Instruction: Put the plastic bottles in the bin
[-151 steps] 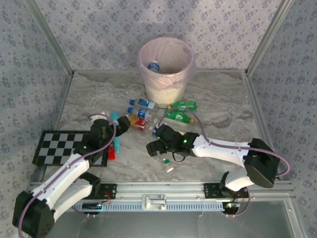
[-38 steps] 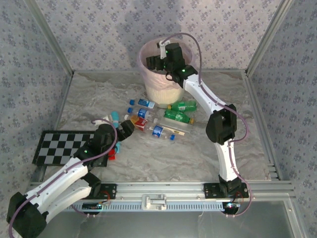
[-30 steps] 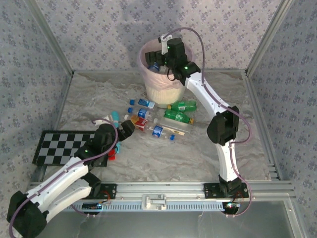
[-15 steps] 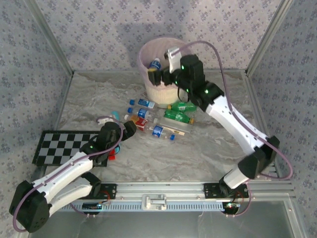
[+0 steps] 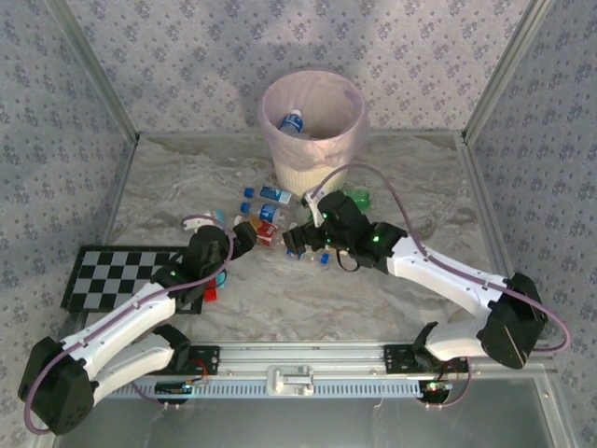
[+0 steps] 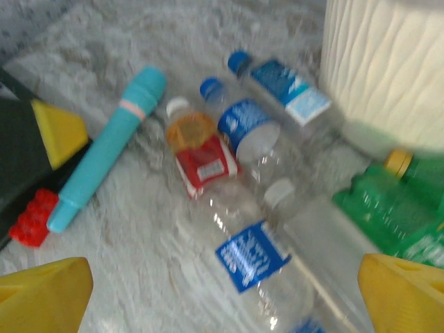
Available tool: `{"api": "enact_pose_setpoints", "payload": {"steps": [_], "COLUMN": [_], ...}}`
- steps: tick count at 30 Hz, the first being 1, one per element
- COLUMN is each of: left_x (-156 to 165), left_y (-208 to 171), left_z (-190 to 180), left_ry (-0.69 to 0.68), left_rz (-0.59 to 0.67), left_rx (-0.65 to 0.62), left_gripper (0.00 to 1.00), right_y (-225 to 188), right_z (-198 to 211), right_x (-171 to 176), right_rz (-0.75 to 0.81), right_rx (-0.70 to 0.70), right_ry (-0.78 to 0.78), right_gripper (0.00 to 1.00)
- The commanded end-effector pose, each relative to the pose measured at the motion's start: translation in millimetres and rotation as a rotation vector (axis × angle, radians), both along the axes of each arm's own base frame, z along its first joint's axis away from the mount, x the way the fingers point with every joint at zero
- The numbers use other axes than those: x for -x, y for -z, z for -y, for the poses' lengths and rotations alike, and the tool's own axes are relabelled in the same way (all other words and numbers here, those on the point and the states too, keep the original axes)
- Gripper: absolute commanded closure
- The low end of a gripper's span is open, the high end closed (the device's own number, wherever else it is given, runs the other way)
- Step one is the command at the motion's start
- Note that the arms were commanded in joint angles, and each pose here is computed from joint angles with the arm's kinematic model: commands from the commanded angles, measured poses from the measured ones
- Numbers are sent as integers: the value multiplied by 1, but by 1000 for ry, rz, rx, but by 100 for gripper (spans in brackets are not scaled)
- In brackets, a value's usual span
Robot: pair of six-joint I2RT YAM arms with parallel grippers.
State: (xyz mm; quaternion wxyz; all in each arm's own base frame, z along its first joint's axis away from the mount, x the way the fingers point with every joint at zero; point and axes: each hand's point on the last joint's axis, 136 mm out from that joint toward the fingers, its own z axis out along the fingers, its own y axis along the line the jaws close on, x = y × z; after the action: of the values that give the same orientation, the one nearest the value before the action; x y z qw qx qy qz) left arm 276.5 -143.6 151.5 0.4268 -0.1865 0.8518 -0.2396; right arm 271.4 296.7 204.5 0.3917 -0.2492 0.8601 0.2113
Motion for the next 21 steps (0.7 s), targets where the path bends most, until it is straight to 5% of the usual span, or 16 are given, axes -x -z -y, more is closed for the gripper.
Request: {"api": "enact_pose_setpoints", "payload": {"steps": [1, 8, 21], "left_x": [-1, -2, 4], "left_y": [-6, -8, -6], "left_z": [-2, 1, -11], "left_ry": [-22, -9, -58], "left_rz": [6, -5, 0], "left_rx": [2, -2, 10], "left_gripper": [0, 0, 0], "right_y": [26, 65, 99], "right_z": [0, -17, -31], "right_x": [7, 4, -22], "right_rz": [-90, -181, -79], "right_rx": [14, 176, 639], "right_ry": [43, -1, -64], "right_gripper": [0, 0, 2]}}
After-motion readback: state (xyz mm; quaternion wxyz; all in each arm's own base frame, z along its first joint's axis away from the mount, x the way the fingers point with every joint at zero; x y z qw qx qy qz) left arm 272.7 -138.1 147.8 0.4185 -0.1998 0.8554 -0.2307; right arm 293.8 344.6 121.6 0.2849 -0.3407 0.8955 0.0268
